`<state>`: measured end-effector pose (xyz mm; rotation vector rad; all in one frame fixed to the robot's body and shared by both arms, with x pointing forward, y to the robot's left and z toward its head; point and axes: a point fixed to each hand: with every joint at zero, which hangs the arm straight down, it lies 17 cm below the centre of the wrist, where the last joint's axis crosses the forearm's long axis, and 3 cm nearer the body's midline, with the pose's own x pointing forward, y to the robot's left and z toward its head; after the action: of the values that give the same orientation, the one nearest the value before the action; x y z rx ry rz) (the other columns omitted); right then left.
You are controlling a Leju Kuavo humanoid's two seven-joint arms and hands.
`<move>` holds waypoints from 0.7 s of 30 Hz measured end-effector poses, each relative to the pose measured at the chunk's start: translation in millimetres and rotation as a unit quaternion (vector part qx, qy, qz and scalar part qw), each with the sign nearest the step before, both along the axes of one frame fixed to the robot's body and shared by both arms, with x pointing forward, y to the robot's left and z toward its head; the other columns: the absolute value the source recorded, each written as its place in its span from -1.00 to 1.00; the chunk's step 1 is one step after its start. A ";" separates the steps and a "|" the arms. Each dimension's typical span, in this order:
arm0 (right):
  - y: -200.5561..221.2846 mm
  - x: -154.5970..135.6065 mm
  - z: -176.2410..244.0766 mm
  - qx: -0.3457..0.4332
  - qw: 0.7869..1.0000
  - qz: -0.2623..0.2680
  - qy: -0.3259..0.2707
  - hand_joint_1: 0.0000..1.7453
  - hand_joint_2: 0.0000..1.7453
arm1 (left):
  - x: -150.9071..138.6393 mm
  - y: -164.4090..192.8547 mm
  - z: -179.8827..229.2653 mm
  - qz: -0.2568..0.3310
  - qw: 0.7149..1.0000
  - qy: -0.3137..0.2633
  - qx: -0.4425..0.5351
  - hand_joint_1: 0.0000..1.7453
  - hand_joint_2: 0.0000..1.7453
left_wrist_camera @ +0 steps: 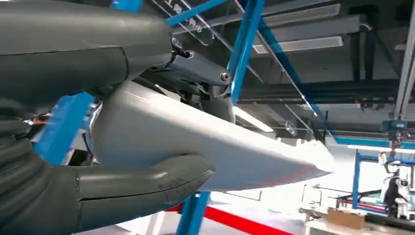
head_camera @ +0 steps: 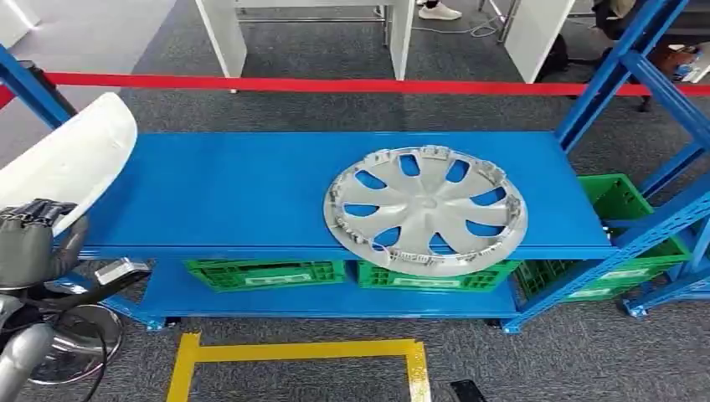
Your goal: Take the parts from the cabinet and place them on the table.
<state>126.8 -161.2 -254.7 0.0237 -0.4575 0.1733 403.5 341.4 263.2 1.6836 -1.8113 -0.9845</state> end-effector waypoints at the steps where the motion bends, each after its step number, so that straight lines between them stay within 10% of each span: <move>1: 0.0 0.2 0.0 0.000 1.000 0.000 0.000 -1.00 -1.00 | -0.5 -0.4 -1.2 -0.001 1.000 0.001 0.001 1.00 1.00; 21: 4.7 6.4 1.6 -0.003 1.000 0.002 0.002 -1.00 -1.00 | -12.3 21.0 -6.9 0.011 1.000 0.011 0.010 1.00 1.00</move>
<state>133.3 -156.4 -253.1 0.0182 -0.4532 0.1795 391.3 362.4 256.2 1.6959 -1.7701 -1.0114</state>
